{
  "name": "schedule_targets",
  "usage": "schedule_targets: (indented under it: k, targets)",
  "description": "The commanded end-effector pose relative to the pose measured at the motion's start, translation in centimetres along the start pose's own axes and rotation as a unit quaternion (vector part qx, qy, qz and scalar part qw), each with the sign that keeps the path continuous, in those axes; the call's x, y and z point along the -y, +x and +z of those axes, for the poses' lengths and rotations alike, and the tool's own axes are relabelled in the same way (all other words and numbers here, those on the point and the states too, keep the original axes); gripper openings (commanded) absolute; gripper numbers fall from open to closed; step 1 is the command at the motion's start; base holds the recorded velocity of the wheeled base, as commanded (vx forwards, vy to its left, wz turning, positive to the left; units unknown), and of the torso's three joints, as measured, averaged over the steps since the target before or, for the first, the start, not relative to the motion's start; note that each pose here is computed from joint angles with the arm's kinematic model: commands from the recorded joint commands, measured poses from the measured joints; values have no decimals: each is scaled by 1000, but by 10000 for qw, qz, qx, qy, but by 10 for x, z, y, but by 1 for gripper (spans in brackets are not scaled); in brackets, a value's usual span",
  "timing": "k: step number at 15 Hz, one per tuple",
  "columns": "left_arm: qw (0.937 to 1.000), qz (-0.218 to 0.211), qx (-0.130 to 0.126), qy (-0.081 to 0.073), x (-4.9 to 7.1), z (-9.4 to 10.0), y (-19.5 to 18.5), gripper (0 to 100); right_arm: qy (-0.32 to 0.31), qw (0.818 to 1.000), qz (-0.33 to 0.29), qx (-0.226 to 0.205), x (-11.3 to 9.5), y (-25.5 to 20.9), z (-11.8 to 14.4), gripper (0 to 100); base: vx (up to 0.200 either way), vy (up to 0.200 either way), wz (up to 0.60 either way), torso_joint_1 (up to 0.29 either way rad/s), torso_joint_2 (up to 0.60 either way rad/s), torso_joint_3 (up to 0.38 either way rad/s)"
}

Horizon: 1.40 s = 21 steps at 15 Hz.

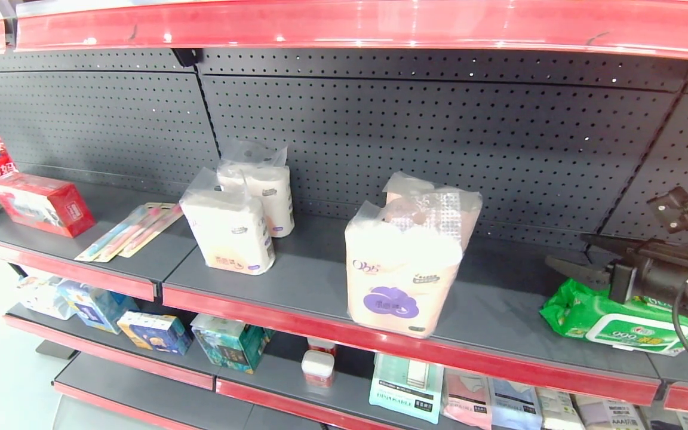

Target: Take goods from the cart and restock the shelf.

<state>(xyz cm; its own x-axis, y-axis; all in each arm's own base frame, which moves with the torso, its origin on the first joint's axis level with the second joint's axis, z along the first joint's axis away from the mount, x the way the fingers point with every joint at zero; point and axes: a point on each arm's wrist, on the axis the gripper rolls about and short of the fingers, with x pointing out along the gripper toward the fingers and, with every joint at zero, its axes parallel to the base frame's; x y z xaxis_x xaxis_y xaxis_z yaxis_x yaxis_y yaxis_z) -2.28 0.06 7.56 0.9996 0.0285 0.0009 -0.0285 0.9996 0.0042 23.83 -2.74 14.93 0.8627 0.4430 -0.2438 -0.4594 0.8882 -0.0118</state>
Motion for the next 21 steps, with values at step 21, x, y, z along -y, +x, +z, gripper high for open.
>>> schedule_targets:
  k: [21]
  targets:
    - [10000, 3, 3, 2, 0, 0, 0, 100, 316, 9457, -3116, 875, -140, -191, -114, 100, 0, 0, 0, 0, 0, 0]
